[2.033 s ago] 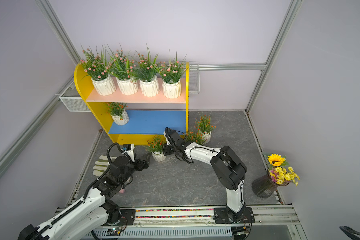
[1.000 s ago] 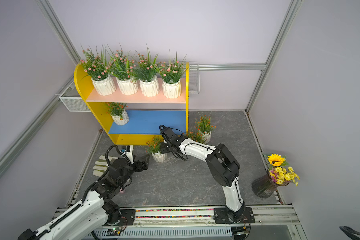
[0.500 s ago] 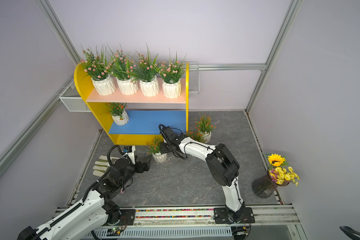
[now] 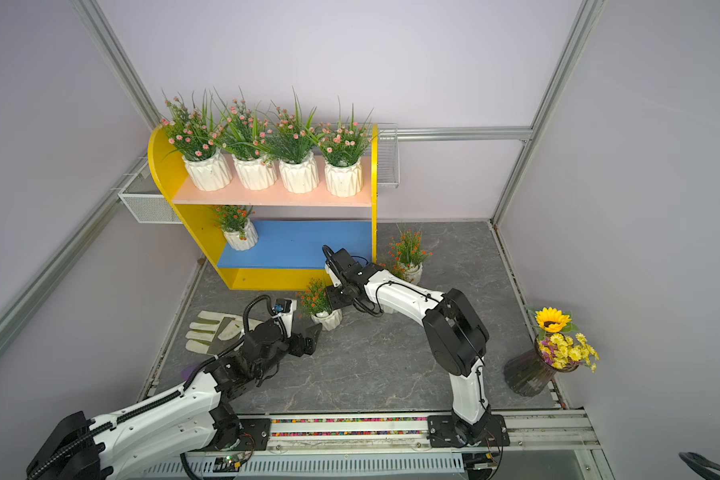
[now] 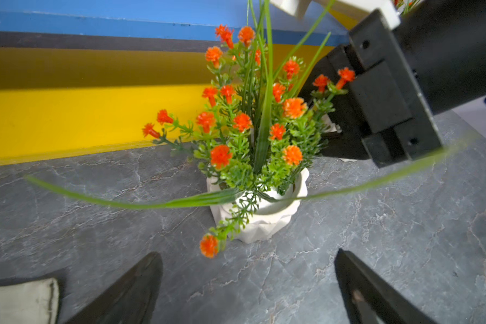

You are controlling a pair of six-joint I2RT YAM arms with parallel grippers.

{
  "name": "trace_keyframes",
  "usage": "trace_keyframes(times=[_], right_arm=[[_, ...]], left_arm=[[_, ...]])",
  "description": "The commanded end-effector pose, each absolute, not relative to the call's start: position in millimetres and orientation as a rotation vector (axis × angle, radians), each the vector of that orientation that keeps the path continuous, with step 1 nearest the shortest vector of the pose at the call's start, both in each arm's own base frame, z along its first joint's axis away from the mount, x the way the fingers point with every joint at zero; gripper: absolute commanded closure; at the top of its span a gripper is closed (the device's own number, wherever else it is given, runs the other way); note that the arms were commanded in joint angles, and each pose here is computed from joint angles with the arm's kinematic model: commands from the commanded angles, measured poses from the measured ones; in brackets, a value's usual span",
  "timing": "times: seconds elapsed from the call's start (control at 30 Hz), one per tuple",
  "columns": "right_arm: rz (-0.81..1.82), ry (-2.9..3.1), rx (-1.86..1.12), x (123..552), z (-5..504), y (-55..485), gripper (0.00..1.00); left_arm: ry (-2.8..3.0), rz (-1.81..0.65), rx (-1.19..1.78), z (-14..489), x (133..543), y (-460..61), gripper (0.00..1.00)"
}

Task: Place the baby's breath potted plants on the rack by color
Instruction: Pick up the baby's breath potted plant from the center of the board.

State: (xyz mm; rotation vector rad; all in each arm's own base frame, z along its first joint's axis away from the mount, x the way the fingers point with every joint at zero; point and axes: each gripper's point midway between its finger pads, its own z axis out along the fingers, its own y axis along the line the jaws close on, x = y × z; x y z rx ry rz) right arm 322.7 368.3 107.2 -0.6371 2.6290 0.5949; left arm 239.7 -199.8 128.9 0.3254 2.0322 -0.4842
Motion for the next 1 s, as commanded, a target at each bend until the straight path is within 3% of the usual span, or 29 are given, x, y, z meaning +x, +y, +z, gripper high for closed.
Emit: trace_keyframes(times=[0.0,0.97], right_arm=[[0.745,2.513,-0.675,319,157,379,0.93],[0.982,2.449,-0.706,283,181,389,0.93]], left_arm=[[1.954,-0.481,0.319,150,249,-207,0.02],[1.920,-0.506,0.470,144,248,-236,0.03]])
